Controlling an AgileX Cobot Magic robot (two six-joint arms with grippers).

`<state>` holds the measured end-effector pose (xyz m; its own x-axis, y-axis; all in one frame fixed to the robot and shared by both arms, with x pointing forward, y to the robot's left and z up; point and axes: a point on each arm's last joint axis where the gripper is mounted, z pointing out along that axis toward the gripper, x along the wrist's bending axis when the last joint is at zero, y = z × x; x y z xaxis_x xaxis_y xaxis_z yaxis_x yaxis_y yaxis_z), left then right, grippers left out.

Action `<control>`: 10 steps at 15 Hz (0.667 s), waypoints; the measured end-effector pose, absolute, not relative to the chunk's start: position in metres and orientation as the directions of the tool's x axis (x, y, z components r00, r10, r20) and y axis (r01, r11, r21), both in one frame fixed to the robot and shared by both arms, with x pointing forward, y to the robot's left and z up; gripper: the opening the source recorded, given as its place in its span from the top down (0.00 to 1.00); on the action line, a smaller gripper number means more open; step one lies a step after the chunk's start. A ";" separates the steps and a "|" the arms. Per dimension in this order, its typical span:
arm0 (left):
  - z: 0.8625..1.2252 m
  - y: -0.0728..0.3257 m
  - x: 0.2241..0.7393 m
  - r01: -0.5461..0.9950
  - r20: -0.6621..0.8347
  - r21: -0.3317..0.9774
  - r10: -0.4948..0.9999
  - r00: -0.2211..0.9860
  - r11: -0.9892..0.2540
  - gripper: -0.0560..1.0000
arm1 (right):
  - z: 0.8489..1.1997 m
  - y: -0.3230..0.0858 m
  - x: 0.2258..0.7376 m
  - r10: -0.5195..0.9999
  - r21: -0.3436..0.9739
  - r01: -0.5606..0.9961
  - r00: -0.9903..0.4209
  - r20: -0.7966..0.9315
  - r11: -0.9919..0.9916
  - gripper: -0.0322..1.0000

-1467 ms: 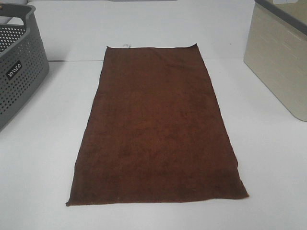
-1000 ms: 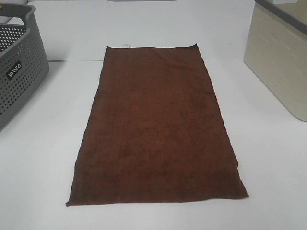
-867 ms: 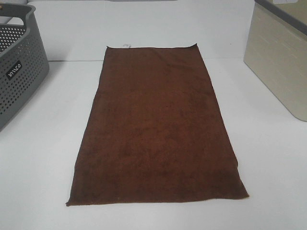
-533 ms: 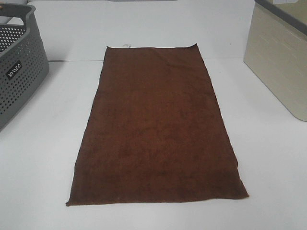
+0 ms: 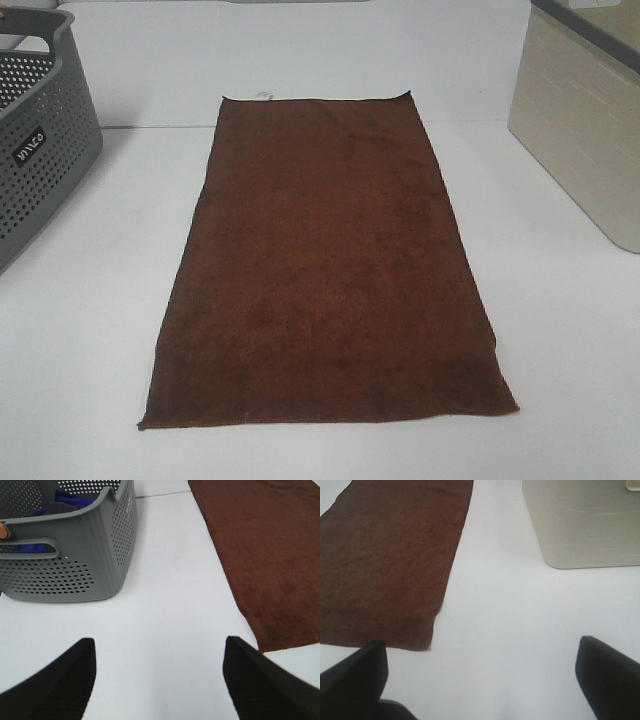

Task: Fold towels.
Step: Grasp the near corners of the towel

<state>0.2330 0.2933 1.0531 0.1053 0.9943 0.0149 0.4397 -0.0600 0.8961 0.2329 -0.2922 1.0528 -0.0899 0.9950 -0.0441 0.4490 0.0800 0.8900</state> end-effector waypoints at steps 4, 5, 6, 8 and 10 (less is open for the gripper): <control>1.053 0.293 0.233 0.440 0.015 0.896 0.994 0.105 -0.060 0.30 | 1.053 -0.292 0.233 0.995 0.890 0.449 -0.090 -0.044 0.080 0.04; 1.053 0.293 0.233 0.440 0.015 0.896 0.994 0.105 -0.060 0.30 | 1.053 -0.292 0.233 0.995 0.890 0.449 -0.090 -0.044 0.080 0.04; 1.053 0.293 0.233 0.440 0.015 0.896 0.994 0.105 -0.060 0.30 | 1.053 -0.292 0.233 0.995 0.890 0.449 -0.090 -0.044 0.080 0.04; 1.053 0.293 0.233 0.440 0.015 0.896 0.994 0.105 -0.060 0.30 | 1.053 -0.292 0.233 0.995 0.890 0.449 -0.090 -0.044 0.080 0.04; 1.053 0.293 0.233 0.440 0.015 0.896 0.994 0.105 -0.060 0.30 | 1.053 -0.292 0.233 0.995 0.890 0.449 -0.090 -0.044 0.080 0.04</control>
<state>0.2330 0.2933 1.0531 0.1053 0.9943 0.0149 0.4397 -0.0600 0.8961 0.2329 -0.2922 1.0528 -0.0899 0.9950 -0.0441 0.4490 0.0800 0.8900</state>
